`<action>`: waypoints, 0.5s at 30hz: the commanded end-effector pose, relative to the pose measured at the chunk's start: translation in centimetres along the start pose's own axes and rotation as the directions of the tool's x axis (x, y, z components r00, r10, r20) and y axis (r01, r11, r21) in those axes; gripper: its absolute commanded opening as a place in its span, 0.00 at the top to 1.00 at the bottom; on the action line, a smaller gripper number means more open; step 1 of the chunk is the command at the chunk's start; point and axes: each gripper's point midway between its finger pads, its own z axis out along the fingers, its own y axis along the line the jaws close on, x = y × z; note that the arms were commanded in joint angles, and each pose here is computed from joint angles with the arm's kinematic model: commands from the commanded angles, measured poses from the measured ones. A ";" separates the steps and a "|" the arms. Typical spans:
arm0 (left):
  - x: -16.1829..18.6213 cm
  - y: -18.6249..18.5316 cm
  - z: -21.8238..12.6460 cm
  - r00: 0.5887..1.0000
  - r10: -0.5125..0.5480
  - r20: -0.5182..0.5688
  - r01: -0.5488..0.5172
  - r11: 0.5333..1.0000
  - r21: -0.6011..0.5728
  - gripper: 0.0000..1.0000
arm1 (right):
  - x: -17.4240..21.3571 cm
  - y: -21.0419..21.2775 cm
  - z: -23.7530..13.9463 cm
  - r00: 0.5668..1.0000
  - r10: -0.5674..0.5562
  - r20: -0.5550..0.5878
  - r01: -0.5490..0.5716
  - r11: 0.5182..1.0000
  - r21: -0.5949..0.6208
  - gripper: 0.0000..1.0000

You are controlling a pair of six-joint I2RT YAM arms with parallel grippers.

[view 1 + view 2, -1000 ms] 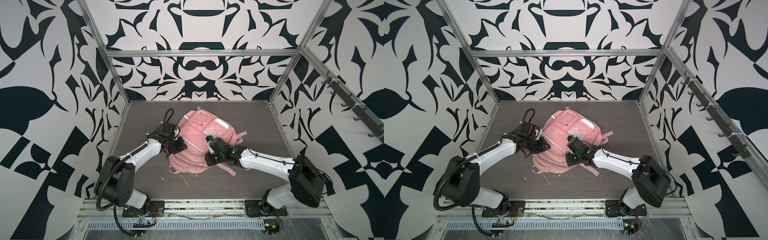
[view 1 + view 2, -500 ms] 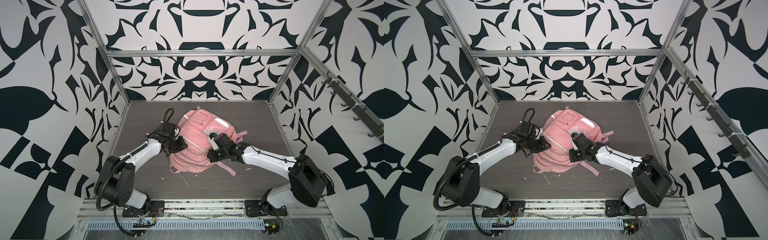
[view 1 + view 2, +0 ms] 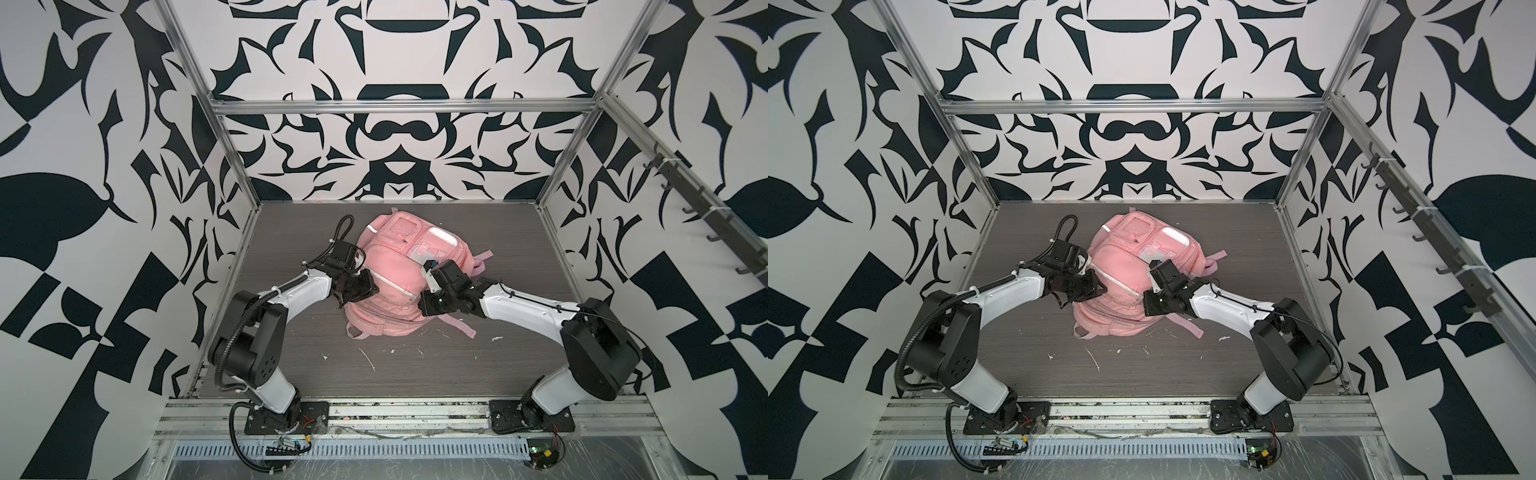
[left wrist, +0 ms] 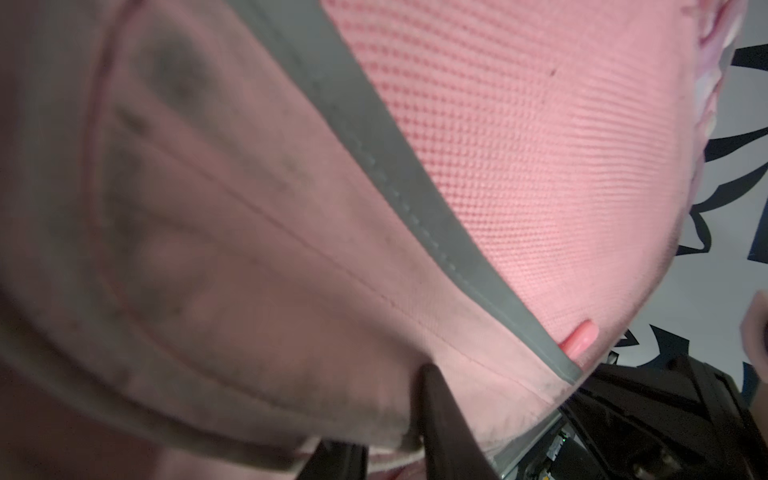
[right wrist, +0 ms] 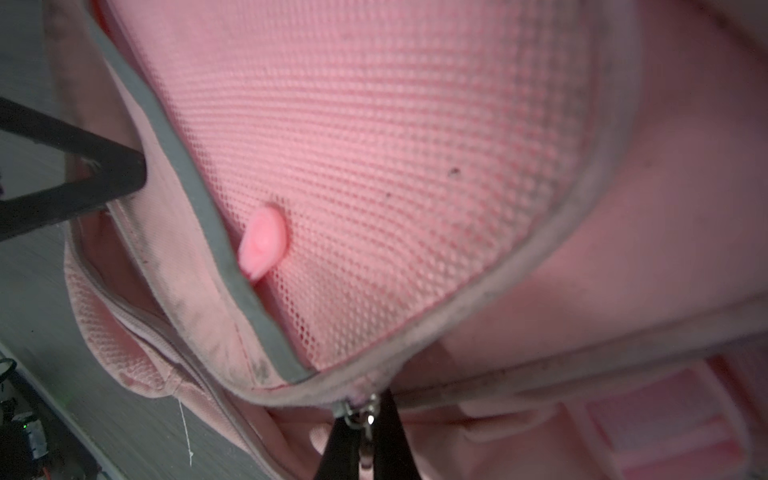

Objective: Pack the student bag

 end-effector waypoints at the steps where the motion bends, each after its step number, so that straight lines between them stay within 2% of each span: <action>1: -3.6 0.5 0.6 0.997 0.001 0.074 0.003 0.999 -0.052 0.76 | -3.3 -0.9 -0.9 0.998 0.008 0.068 -0.011 0.999 0.036 1.00; 7: -7.2 -0.7 1.6 0.994 0.000 0.113 0.007 0.998 -0.061 0.75 | -6.5 -1.9 0.0 0.997 0.028 0.074 -0.030 0.999 0.030 1.00; 12: -9.6 -0.4 1.6 0.989 -0.011 0.148 0.022 0.997 -0.072 0.72 | -9.0 -2.8 0.9 0.994 0.068 0.082 -0.070 0.997 0.018 0.86; 15: -10.6 -0.1 1.6 0.988 -0.008 0.153 0.019 0.998 -0.068 0.71 | -9.6 -2.5 1.4 0.994 0.074 0.077 -0.074 0.997 -0.002 0.71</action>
